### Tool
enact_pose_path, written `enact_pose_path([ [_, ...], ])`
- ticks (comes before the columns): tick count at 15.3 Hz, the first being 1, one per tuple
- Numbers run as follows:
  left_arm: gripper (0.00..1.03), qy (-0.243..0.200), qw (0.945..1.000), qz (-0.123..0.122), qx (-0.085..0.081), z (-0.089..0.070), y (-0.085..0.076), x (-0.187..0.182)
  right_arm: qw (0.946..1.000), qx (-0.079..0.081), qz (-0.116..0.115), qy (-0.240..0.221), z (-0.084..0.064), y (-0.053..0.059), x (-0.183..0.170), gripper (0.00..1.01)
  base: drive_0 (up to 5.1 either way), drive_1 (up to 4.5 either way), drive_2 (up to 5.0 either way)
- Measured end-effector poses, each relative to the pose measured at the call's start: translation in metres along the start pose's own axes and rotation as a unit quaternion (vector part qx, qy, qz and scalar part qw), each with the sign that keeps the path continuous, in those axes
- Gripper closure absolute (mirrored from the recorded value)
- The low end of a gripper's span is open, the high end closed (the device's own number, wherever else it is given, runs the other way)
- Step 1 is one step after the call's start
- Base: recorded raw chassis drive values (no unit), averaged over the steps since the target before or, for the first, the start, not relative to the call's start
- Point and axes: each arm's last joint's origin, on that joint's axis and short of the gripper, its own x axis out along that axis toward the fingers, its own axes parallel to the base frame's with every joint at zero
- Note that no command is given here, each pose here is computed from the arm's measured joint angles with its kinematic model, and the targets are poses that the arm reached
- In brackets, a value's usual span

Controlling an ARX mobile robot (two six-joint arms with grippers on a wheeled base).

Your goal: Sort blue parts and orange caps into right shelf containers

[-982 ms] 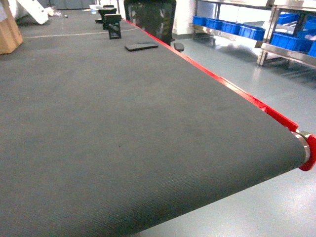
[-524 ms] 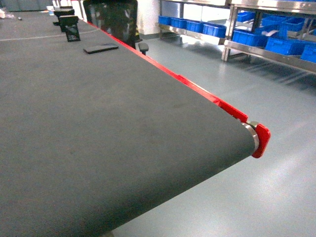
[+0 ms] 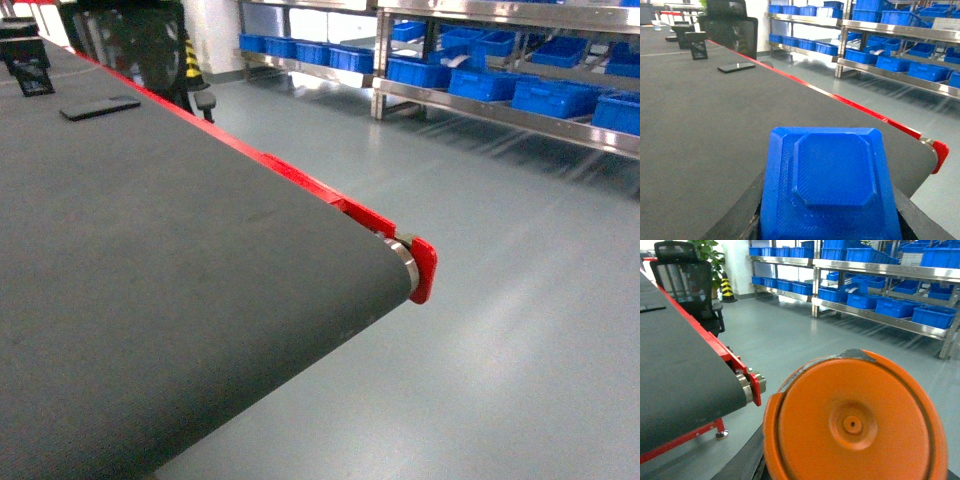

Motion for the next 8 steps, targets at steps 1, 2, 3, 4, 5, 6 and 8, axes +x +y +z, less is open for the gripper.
enact_pose_path([
  [1,0.61,0.000,1.0000,0.000,0.000,0.0000,0.0000,0.0000,1.0000,0.000,0.000,0.000,0.0000,0.0000,0.0000,0.58,-1.8,-1.76,-1.8],
  [2,0.61,0.000,1.0000,0.000,0.000,0.0000,0.0000,0.0000,1.0000,0.000,0.000,0.000,0.0000,0.0000,0.0000,0.58,-1.8,-1.76,-1.8],
  [3,0.61,0.000,1.0000,0.000,0.000,-0.0001,0.0000,0.0000,1.0000,0.000,0.000,0.000,-0.0001,0.0000,0.0000,0.58,-1.8,-1.76,-1.8],
  [4,0.61,0.000,1.0000,0.000,0.000,0.0000,0.0000,0.0000,1.0000,0.000,0.000,0.000,-0.0001,0.0000,0.0000,0.58,-1.8,-1.76,-1.8],
  [5,0.61,0.000,1.0000,0.000,0.000,0.0000,0.0000,0.0000,1.0000,0.000,0.000,0.000,0.0000,0.0000,0.0000,0.58,-1.8,-1.76,-1.8],
  [6,0.61,0.000,1.0000,0.000,0.000,0.0000,0.0000,0.0000,1.0000,0.000,0.000,0.000,0.0000,0.0000,0.0000,0.58,-1.8,-1.76,-1.8],
  [8,0.61,0.000,1.0000,0.000,0.000,0.0000,0.0000,0.0000,1.0000,0.000,0.000,0.000,0.0000,0.0000,0.0000,0.58,-1.8,-1.76,-1.8],
])
